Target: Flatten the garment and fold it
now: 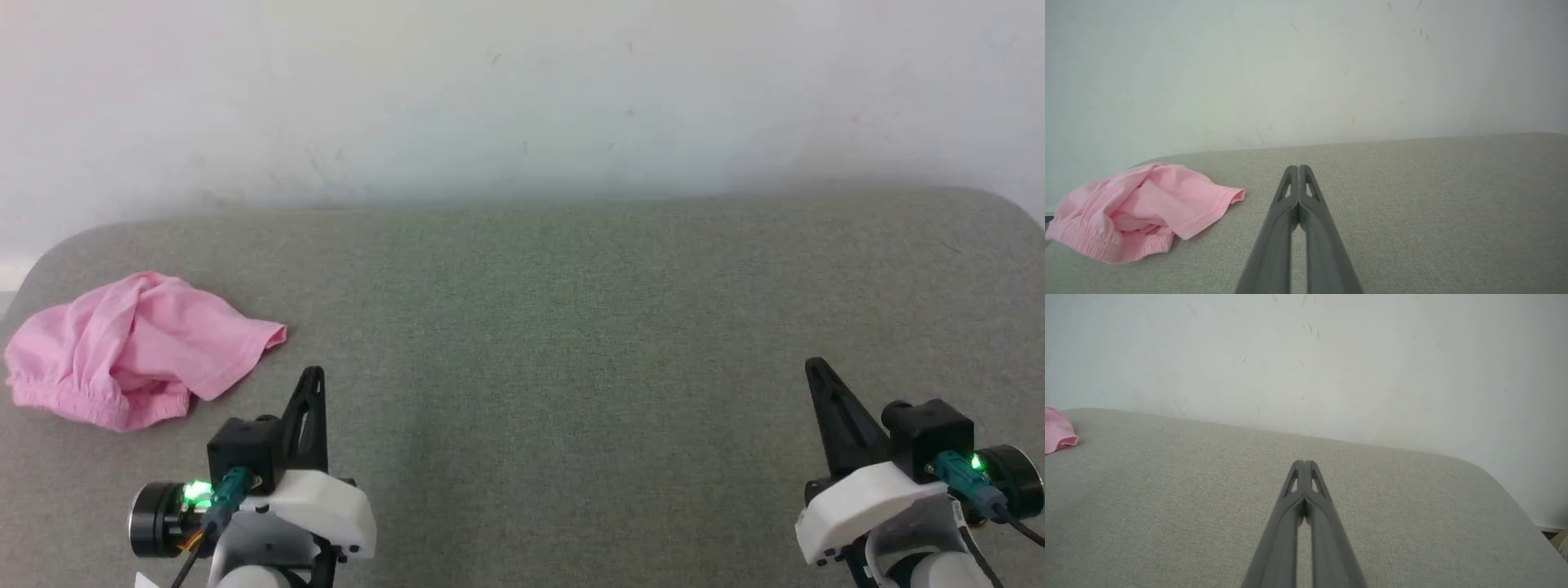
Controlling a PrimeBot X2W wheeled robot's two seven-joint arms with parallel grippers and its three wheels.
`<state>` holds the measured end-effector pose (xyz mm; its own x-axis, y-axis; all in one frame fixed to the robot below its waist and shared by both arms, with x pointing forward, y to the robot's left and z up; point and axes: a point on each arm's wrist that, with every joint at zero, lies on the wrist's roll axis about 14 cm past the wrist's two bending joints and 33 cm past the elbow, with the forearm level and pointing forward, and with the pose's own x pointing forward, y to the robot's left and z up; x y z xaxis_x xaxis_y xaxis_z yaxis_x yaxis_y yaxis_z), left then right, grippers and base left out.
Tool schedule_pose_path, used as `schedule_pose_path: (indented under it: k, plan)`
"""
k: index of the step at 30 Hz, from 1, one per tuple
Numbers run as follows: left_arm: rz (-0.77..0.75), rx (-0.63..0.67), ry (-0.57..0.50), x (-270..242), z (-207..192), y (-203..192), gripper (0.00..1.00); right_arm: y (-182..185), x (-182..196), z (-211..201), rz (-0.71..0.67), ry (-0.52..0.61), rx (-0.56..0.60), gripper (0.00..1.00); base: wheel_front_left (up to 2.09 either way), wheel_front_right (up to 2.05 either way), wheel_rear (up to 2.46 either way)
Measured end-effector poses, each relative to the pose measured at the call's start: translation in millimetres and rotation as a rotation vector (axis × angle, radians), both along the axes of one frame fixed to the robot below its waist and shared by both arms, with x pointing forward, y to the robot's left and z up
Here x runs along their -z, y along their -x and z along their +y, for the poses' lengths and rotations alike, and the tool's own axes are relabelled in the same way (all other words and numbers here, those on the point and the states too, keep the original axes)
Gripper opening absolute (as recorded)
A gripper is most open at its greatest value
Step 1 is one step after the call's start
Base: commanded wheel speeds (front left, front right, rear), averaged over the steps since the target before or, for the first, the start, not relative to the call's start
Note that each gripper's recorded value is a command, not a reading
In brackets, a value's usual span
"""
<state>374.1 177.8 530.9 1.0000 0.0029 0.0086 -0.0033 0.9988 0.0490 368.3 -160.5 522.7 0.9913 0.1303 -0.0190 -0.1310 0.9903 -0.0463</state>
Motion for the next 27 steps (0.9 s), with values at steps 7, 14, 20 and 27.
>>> schedule_pose_path:
  k: [7, 14, 20, 27]
  plan:
    - [0.000, 0.000, 0.000, 0.0, 0.0, 0.0, 0.00, 0.0, 0.0, -0.1, 0.000, 0.000, 0.000, 0.00, 0.00, 0.00, 0.00]
    - [0.000, 0.000, 0.000, 0.0, 0.0, 0.0, 0.00, 0.0, 0.0, -0.1, 0.000, 0.000, 0.000, 0.00, 0.00, 0.00, 0.00]
    - [0.000, 0.000, 0.000, 0.0, 0.0, 0.0, 0.00, 0.0, 0.0, 0.0, 0.000, 0.000, 0.000, 0.00, 0.00, 0.00, 0.00]
    - [0.000, 0.001, 0.000, 0.0, -0.5, -0.1, 1.00, 0.3, 0.4, -0.3, 0.001, 0.000, 0.001, 1.00, 0.00, 0.00, 0.00]
